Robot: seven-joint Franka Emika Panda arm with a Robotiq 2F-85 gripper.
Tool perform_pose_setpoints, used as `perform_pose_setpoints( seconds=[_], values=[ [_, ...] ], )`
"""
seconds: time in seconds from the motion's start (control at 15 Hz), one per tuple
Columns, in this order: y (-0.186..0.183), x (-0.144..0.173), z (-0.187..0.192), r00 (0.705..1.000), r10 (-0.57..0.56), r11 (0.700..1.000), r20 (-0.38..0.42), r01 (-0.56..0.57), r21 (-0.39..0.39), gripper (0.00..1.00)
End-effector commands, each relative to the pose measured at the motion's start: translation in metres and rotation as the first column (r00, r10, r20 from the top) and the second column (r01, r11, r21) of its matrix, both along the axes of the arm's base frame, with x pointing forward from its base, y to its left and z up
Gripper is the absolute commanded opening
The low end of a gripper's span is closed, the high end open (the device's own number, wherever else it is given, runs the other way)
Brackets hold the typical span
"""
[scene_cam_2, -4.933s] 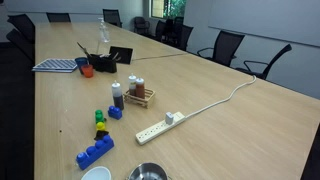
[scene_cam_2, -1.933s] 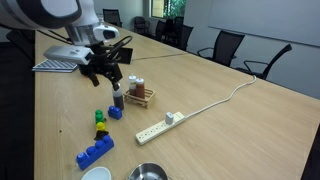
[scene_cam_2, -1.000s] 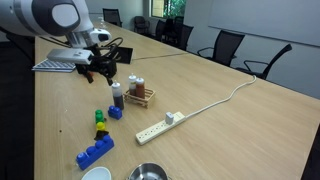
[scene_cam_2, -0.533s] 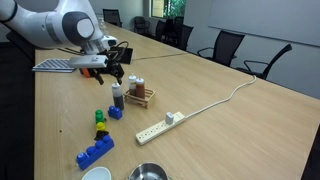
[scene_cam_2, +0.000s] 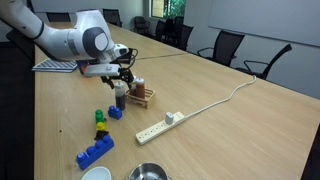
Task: Remove the sauce bottle from the table and place it inside the wooden box on the table
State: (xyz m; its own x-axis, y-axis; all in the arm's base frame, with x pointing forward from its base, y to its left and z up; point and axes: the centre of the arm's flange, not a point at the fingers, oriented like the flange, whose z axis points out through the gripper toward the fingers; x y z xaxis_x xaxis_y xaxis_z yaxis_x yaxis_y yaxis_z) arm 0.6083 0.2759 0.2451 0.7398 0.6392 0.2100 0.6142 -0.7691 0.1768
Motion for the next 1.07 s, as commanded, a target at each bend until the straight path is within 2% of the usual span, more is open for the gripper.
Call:
perform_pose_setpoints(
  seconds=[0.0,0.4,0.73,0.8,0.87,1.0],
  values=[
    [0.003,0.013,-0.014,1.0,0.007,1.0,-0.001,-0.007,0.003,1.0],
    [-0.001,0.015,-0.039,0.999,0.01,1.0,-0.044,-0.01,0.005,1.0],
    [-0.002,0.019,-0.042,1.0,0.016,1.0,-0.026,-0.016,0.001,1.0],
    [-0.002,0.019,-0.042,1.0,0.014,1.0,-0.025,-0.013,0.007,0.75],
    [-0.003,0.019,-0.042,1.0,0.014,1.0,-0.026,-0.014,0.015,0.72],
    [-0.003,0.019,-0.044,0.999,0.016,1.0,-0.03,-0.015,0.025,0.58]
  ],
)
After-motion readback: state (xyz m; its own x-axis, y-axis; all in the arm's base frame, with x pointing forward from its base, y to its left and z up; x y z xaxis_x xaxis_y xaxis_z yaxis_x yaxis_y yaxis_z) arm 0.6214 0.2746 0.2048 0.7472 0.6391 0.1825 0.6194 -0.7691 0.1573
